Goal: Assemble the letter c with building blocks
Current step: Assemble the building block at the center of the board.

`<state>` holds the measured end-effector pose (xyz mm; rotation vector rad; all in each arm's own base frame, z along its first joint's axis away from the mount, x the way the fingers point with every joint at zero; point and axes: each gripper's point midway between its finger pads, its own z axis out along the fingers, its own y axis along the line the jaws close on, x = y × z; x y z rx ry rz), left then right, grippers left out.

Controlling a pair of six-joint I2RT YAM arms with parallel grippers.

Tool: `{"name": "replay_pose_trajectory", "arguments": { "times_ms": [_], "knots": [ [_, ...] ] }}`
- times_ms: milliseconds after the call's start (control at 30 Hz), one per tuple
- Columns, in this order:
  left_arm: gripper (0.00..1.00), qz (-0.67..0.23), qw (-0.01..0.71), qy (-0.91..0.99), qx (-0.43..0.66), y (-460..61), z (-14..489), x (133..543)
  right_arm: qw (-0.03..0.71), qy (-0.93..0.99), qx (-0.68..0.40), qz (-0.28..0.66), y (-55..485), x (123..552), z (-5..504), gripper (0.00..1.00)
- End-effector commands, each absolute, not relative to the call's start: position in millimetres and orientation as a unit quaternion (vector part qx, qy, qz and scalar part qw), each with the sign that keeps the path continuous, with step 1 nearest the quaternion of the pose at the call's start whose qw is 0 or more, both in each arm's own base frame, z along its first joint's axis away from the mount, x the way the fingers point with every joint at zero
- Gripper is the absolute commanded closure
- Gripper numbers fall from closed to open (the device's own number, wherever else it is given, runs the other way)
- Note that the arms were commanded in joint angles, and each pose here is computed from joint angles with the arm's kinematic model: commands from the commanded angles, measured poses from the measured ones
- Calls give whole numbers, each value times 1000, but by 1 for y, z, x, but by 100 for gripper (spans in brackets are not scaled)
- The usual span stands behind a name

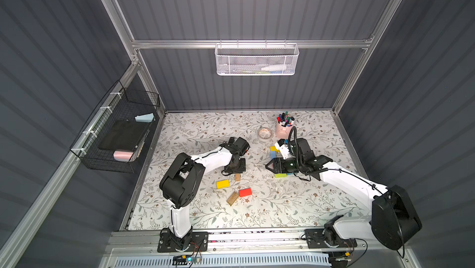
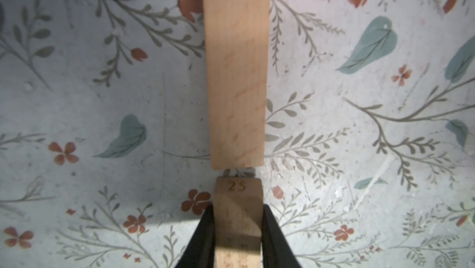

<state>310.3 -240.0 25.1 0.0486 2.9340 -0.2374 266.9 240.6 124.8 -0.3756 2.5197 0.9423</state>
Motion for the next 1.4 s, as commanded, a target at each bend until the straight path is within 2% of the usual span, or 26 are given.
{"name": "replay_pose_trajectory", "arguments": {
  "times_ms": [0, 1367],
  "knots": [
    [73, -68, 87, 994, 8, -240, 16, 309, 213, 904, -138, 344, 240, 264, 127, 35],
    [69, -62, 89, 994, -3, -240, 18, 313, 210, 904, -135, 347, 239, 263, 125, 33]
  ]
}}
